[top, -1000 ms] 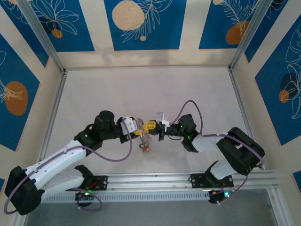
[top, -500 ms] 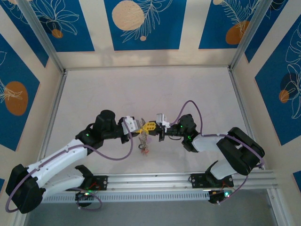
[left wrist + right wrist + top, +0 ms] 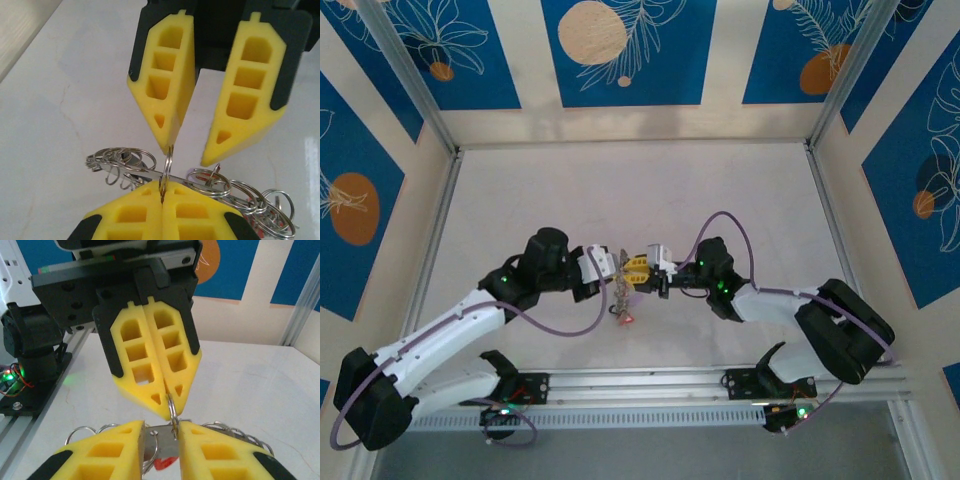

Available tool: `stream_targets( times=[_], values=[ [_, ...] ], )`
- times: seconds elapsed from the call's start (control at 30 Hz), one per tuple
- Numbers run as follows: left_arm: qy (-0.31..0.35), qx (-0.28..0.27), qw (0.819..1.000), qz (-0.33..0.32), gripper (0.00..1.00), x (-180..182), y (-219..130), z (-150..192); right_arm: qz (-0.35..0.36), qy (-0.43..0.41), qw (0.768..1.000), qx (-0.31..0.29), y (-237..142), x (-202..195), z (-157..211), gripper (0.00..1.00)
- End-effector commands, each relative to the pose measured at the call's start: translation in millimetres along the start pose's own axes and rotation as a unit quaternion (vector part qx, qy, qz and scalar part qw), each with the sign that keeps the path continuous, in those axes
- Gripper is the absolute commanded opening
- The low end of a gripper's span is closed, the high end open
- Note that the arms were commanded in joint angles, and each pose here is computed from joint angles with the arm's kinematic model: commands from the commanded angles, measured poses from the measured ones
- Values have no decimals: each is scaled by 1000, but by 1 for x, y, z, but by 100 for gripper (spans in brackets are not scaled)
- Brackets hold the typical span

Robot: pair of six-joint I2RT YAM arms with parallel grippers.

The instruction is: Put the keys on the keyring

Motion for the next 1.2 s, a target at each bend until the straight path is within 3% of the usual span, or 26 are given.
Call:
stream_targets(
  times=[0.0, 0.4, 0.73, 0.8, 0.93, 1.17],
  values=[
    [62, 39, 997, -21, 0, 3, -6, -10, -8, 3, 1000, 22, 2, 0, 1, 26],
    [99, 75, 992, 8, 0, -5, 4, -16, -19, 17, 999, 20, 10, -3, 0, 30],
    [98, 62, 993, 11, 0, -4, 5, -22, -32, 19, 999, 39, 17, 3, 11, 27],
    [99, 63, 993, 10, 0, -4, 5, -22, -31, 18, 998, 42, 17, 4, 11, 23],
    [99, 66, 993, 12, 0, -4, 5, -21, -30, 13, 999, 36, 15, 5, 7, 0],
    [117, 68, 991, 7, 5, -12, 6, 4, -4, 6, 1000, -9, 6, -1, -4, 0]
  ],
)
Point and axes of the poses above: each hand's point on the last joint's axis, 136 mm out from that joint toward the fingers, its own y axis out along the fingers, its own x axis along the line the jaws close on, z = x × y, the point moved 8 cm from there along -y, back along the fingers, and after that the axes turned 8 degrees about -y, right-handed, at the moved point
